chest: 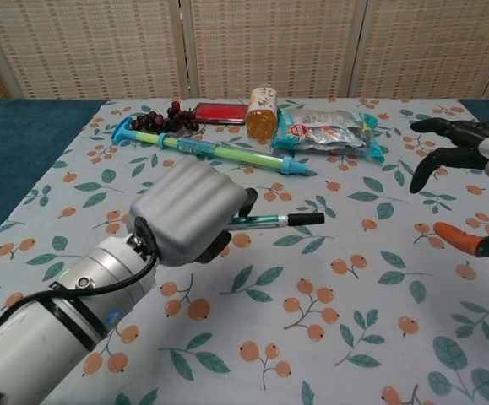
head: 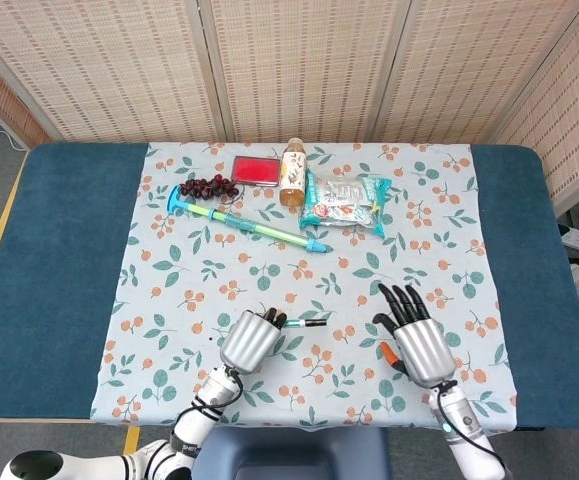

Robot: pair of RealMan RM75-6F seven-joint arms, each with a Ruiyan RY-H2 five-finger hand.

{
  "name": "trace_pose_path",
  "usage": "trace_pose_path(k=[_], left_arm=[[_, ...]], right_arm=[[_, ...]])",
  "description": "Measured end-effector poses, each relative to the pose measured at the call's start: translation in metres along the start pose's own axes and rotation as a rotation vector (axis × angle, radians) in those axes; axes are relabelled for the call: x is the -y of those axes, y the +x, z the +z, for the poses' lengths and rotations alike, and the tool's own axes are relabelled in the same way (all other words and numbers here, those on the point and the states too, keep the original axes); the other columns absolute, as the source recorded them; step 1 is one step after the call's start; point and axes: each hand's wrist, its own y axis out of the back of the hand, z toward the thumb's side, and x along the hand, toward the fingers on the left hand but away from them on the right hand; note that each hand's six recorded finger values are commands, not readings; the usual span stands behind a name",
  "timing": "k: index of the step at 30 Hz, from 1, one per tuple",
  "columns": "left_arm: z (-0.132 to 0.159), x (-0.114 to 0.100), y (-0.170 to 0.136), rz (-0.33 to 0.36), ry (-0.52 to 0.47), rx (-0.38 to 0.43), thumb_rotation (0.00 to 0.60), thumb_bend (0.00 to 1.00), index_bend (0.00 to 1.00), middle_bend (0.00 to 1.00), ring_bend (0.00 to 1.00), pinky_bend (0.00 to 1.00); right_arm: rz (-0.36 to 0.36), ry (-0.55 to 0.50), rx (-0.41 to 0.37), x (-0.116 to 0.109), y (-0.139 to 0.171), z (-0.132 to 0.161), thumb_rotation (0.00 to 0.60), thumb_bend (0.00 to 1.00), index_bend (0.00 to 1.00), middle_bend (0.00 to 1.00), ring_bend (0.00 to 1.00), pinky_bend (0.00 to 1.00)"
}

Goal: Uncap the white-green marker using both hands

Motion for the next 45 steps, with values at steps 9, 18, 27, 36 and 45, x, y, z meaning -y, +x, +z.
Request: trace_pose_path(k=[9,18,27,36,45], left_arm=[[-0.009,-0.003,-0.012,-0.025,0.013,0.008,0.600,0.61,0.87,1.00,0.91,1.00],[-0.010,-0.005,-0.016,-0.025,0.019,0.015,0.600,0.61,0.87,1.00,0.91,1.00],[-0.005,-0.009,-0.020,-0.018,0.023,0.036,0.600,0.61,0.87,1.00,0.91,1.00],[0.002,-0.015,-0.025,-0.006,0.012,0.059,0.600,0.61,0.87,1.00,0.91,1.00],[0.002,-0.017,-0.025,-0.002,0.011,0.060,0.600,0.61,0.87,1.00,0.91,1.00]], right_arm=[[-0.040,-0.002,-0.095,0.030,-0.037,0.059,0.600,0.25,0.41,0.02,0.00,0.00],[-0.020,-0.037,-0.113,0.050,-0.050,0.081,0.600,0.25,0.42,0.02,0.00,0.00],[-0.042,-0.063,-0.119,0.056,-0.057,0.091,0.600,0.25,0.45,0.04,0.00,0.00],[-0.048,-0.072,-0.117,0.057,-0.059,0.093,0.600,0.25,0.47,0.04,0.00,0.00],[-0.043,-0.079,-0.106,0.058,-0.059,0.091,0.600,0.25,0.49,0.04,0.00,0.00]])
